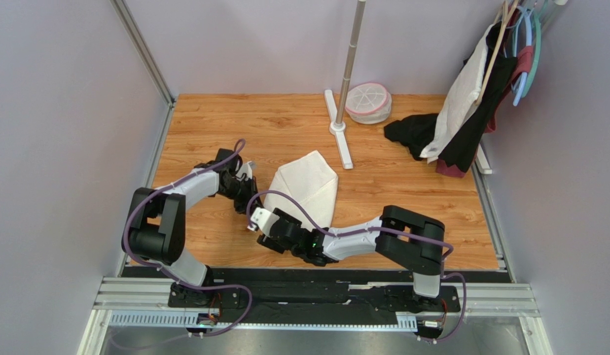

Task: Fold the napkin, place the utensils inside, and roll it up
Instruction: Roll the napkin with the utensil

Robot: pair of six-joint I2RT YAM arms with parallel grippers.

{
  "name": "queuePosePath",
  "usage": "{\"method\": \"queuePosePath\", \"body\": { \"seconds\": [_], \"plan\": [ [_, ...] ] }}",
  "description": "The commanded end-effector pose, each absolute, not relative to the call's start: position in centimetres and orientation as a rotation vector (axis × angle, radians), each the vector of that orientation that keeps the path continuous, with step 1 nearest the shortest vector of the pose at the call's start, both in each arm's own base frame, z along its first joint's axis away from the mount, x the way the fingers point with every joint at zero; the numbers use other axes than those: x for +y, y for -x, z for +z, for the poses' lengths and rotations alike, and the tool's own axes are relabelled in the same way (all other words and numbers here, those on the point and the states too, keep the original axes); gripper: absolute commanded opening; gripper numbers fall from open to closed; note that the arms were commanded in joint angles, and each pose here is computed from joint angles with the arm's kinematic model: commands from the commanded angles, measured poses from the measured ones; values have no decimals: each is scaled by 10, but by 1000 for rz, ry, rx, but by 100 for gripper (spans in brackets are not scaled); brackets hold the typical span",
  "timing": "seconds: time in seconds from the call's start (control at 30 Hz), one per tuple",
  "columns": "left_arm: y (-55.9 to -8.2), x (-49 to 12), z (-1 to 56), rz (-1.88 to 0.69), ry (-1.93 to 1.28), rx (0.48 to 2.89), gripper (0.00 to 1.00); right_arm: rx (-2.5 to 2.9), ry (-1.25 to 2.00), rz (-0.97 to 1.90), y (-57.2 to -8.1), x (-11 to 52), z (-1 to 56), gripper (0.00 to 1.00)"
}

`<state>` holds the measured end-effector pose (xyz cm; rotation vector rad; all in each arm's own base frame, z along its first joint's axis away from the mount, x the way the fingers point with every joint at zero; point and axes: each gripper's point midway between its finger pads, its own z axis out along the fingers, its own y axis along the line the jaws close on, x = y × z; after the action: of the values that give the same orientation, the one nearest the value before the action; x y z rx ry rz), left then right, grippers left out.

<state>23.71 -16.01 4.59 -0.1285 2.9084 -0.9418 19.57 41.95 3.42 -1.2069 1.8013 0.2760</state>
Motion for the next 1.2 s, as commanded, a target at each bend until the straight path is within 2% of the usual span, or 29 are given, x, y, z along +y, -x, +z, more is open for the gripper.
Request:
{"method": "queuePosePath", "body": {
  "seconds": [0.0,0.27,0.5,0.77,0.83,0.87,0.9,0.97,1.0,1.1,1.17],
  "plan": [
    [-243,-159,53,-959,86,2881,0,1715,1113,188,-211,428,50,60],
    [-242,-158,51,-957,92,2887,0,1647,1132,83,-200,424,39,49],
    [-243,-158,52,-958,92,2874,0,1669,1223,30,-190,424,17,21],
    [-243,-159,51,-966,82,2872,0,1755,1400,178,-179,436,1,1],
    [-244,-158,51,-957,79,2868,0,1774,1456,244,-172,437,-1,0],
    [-246,-157,52,-954,72,2860,5,1787,1463,272,-170,438,0,0],
    [-248,-156,53,-945,72,2854,21,1811,1484,282,-168,435,-1,0],
    [-253,-153,59,-942,95,2823,41,1855,1478,357,-166,435,3,0],
    [-256,-150,60,-922,112,2810,54,1881,1478,382,-164,430,1,0],
    [-263,-138,69,-845,148,2755,67,1953,1411,541,-166,428,12,0],
    [-265,-130,76,-801,173,2721,72,1997,1397,662,-165,423,15,0]
  ]
}}
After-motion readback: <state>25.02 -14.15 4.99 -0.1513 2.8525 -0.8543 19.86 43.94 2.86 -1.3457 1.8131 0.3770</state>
